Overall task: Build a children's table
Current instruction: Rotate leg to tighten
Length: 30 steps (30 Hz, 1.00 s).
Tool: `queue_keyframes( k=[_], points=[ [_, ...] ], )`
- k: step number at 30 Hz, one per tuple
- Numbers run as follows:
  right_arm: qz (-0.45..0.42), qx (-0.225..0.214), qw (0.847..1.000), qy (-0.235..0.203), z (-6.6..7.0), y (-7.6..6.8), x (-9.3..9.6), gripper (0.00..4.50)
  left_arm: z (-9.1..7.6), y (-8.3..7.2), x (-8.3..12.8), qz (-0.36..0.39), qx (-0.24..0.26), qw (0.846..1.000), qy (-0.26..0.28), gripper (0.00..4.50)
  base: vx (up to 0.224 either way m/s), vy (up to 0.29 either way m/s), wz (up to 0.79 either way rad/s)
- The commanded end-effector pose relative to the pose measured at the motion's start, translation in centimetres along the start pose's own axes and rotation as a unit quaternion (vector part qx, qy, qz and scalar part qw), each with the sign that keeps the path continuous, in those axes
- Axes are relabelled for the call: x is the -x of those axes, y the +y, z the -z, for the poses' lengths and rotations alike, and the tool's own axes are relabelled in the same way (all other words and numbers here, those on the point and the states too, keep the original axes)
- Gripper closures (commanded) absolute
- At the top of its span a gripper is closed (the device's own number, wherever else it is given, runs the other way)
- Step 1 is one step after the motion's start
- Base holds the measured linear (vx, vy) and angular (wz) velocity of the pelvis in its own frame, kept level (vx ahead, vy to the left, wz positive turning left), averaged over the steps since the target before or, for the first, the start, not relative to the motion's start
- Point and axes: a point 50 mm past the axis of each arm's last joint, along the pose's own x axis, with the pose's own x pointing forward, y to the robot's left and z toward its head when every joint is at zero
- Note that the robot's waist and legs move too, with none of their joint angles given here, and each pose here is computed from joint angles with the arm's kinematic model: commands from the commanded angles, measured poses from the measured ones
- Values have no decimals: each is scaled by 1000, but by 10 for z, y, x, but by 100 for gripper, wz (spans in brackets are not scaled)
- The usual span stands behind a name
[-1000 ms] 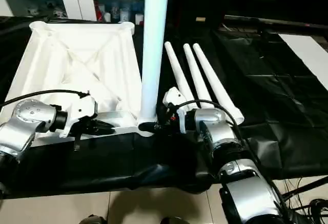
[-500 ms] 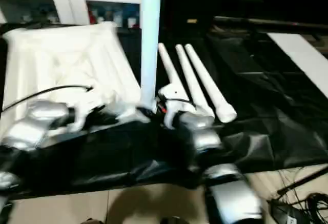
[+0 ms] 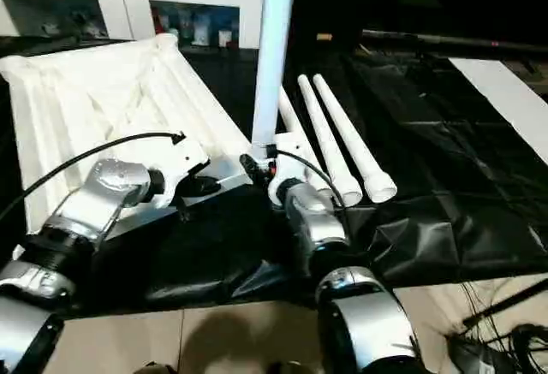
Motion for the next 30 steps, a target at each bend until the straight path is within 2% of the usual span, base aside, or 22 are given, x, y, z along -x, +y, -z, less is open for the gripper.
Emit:
queue_keyframes(
  k=[1,2,3,4,6,7,11,14,21,25,30],
  points=[
    [-78,24,997,-3,-6,17,-5,82,21,-10,-4,25,6,999,44,450,0,0,0],
    [-90,32,995,5,-7,14,-3,62,22,-10,-1,32,-3,999,41,450,0,0,0],
    [-97,36,995,10,-8,12,-2,62,23,-10,0,37,-8,999,40,450,0,0,0],
    [-131,77,988,30,-9,5,3,62,27,-10,7,47,-9,998,44,450,0,0,0],
    [-168,105,979,49,-9,-2,10,62,31,-10,13,62,-10,997,47,450,0,0,0],
    [-212,134,966,57,-13,-10,19,62,34,-9,20,72,-19,996,49,450,0,0,0],
    [-244,146,957,58,-18,-19,28,62,36,-10,26,93,-19,995,38,450,41,-2,1],
    [-278,148,947,57,-23,-27,37,62,32,-17,34,150,-46,988,1,450,0,0,0],
    [-316,148,935,67,-22,-25,42,62,30,-19,35,170,-48,984,-6,450,0,0,0],
    [-335,146,927,89,-17,-25,43,62,31,-18,36,171,-48,984,-5,450,0,0,0],
    [-331,145,928,90,-17,-26,42,117,32,-17,37,169,-48,984,-4,450,0,0,0]
  ],
)
